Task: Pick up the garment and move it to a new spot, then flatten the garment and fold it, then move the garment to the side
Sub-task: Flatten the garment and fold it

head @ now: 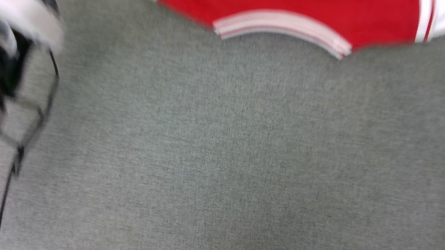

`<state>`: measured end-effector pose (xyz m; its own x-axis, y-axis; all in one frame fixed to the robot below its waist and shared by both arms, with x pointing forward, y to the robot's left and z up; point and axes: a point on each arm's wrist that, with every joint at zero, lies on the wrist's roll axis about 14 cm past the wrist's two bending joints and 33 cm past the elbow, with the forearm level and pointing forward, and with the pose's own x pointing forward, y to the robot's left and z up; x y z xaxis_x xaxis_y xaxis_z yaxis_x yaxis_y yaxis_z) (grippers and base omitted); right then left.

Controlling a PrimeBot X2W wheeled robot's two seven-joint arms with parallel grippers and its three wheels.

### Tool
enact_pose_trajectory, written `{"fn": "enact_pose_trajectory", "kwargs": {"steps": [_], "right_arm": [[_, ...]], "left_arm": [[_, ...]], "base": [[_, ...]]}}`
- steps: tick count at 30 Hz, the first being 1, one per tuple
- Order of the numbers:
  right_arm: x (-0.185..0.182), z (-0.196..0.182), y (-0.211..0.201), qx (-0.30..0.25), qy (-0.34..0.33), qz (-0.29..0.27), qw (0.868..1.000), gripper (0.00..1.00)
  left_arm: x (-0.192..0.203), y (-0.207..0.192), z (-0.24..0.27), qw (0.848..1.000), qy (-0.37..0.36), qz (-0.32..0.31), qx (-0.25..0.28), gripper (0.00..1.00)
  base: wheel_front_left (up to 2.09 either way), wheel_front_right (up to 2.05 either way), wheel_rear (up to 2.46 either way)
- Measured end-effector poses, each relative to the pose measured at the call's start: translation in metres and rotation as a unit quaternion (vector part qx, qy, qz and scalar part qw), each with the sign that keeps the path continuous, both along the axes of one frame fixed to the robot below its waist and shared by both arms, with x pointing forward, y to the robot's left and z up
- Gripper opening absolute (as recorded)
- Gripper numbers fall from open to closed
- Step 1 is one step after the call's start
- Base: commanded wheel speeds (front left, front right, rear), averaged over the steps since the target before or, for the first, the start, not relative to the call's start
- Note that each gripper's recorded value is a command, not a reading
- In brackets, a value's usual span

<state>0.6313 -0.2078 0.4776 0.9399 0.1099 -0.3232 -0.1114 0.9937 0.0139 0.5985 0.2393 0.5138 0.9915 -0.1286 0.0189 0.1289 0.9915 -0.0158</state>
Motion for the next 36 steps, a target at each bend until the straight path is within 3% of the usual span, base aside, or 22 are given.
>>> {"fn": "enact_pose_trajectory", "kwargs": {"steps": [12,21,32,36], "right_arm": [[-0.108,-0.02,-0.024,0.014,0.105,-0.007,0.994,0.0],[-0.175,-0.014,-0.047,0.023,0.139,-0.026,0.99,0.0],[-0.268,-0.039,-0.059,0.028,0.254,-0.026,0.967,0.0],[-0.303,-0.06,-0.069,0.005,0.321,-0.035,0.947,0.0]], "left_arm": [[-0.123,0.012,-0.036,0.993,0.109,0.017,0.037,0.0],[-0.198,0.004,-0.044,0.978,0.182,-0.031,0.093,0.0],[-0.275,0.0,-0.064,0.954,0.284,-0.047,0.079,0.0],[-0.302,-0.002,-0.084,0.935,0.346,-0.05,0.057,0.0]], "base": [[0.0,0.0,0.0],[0.0,0.0,0.0],[0.0,0.0,0.0],[0.0,0.0,0.0]]}}
